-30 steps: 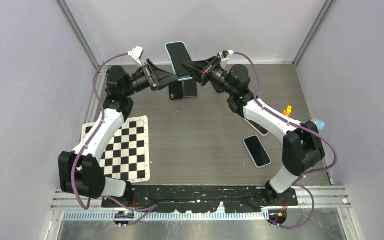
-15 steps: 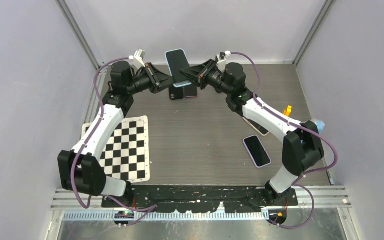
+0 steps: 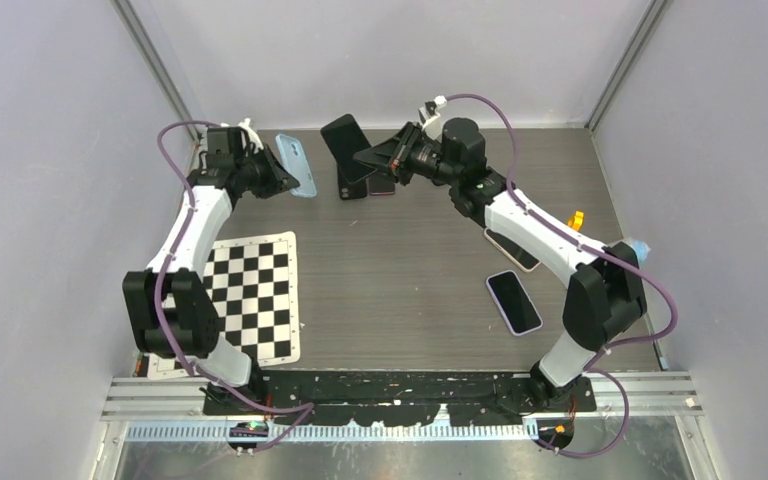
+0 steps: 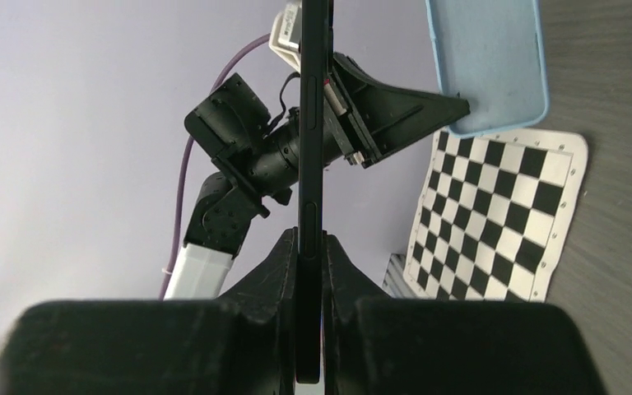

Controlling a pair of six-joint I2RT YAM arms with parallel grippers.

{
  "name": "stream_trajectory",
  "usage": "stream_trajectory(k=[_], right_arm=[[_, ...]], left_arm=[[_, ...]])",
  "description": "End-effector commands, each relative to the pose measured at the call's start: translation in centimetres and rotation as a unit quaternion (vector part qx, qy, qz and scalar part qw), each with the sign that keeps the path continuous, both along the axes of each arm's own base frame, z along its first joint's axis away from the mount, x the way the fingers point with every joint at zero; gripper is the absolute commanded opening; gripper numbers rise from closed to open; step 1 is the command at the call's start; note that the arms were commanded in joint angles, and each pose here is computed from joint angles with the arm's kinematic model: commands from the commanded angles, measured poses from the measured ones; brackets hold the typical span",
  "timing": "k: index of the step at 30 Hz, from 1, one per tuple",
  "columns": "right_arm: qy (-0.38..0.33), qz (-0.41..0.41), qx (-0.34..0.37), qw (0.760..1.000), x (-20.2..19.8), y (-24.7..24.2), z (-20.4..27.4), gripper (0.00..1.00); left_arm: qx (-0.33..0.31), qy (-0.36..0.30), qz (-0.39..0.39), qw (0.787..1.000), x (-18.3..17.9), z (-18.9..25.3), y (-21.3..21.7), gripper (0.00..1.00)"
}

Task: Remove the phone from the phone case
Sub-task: Place the phone case at the center of the board.

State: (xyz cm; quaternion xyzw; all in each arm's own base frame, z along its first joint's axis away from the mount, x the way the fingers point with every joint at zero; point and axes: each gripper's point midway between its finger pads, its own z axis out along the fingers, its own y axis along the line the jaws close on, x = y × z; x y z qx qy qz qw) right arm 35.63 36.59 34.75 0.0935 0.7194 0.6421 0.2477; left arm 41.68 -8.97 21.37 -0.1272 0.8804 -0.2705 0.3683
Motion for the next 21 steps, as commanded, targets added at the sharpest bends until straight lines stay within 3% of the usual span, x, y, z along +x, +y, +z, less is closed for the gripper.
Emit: stream_trajectory(k=[1,7,12,13,14,21], right_arm=[[-0.091,-0.064,-0.004,0.994,3.6,0.5,0.6,0.01],[-0.105,-0.108,-0.065,0.986,9.4,5.0,-5.4,0.01],[-0.103,-0.140,-0.135,0.975,12.7,8.7,-13.1,0.01],[-0.115,-0.149,-0.129,0.974,13.4,9.4,-12.2,0.01],[-0.100,-0.144,-0.148,0.973,13.7,10.3,-15.1,0.01],[-0.096,-0.138,-0.176,0.970,15.0,13.8,-20.4,0.01]], left_arm=[[0.059,-0.002,-0.018,0.998,1.4,-0.6,2.7,0.00],[0.039,0.031,-0.026,0.998,3.5,-3.8,5.2,0.00],[0.007,0.051,-0.034,0.998,6.0,-7.2,6.3,0.00],[0.001,0.061,-0.045,0.997,6.3,-7.7,6.2,0.00],[-0.002,0.070,-0.047,0.996,6.7,-8.1,6.2,0.00],[-0.009,0.115,-0.052,0.992,7.7,-11.7,6.7,0.00]])
